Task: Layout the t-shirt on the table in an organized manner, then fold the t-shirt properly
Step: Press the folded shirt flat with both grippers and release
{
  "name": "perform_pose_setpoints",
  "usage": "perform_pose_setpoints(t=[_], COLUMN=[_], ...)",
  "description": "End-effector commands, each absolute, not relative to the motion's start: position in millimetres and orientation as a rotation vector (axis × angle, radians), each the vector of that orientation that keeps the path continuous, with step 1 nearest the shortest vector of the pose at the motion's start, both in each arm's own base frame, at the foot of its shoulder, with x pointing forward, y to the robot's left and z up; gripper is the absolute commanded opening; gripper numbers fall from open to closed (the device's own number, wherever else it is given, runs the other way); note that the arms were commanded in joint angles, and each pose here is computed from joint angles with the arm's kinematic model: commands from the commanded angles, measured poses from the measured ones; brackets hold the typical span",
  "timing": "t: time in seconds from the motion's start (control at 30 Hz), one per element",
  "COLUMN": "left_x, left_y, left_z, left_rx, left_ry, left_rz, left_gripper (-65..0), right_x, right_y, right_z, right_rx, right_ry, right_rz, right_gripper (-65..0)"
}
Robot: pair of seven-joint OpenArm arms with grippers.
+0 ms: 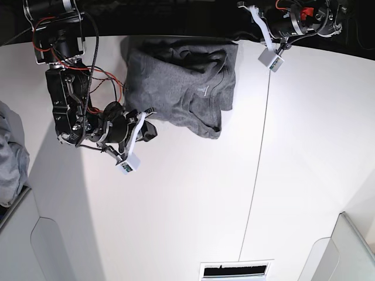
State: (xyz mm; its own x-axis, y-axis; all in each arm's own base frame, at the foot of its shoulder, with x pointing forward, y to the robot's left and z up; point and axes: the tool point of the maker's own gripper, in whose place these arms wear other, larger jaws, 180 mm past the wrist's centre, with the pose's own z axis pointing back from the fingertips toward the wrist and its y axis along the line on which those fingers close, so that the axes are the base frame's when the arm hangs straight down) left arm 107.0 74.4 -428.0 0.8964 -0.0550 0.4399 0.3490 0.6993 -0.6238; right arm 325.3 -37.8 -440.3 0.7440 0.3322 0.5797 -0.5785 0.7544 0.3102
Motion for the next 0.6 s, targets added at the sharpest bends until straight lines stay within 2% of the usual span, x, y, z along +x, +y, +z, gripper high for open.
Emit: perform_pose_setpoints(t=[0.0, 0.57], left_x=[115.9, 238.0], left_y=[72.5, 72.7], left_z=[-421.0, -446.2], left_rx=[-0.794, -0.731], left_ry=[-0.460, -0.574], left_rz=[-0.219, -0.198], left_gripper=[-64.8, -64.8], right_x=[339.9, 335.6], right_y=[-36.0, -37.7], right_z=[-427.3, -434.1], right_rx=[0.517, 0.528], right_ry=[-0.578, -0.553], right_rz=[0.518, 0.500], right_gripper=[-65.0, -65.0])
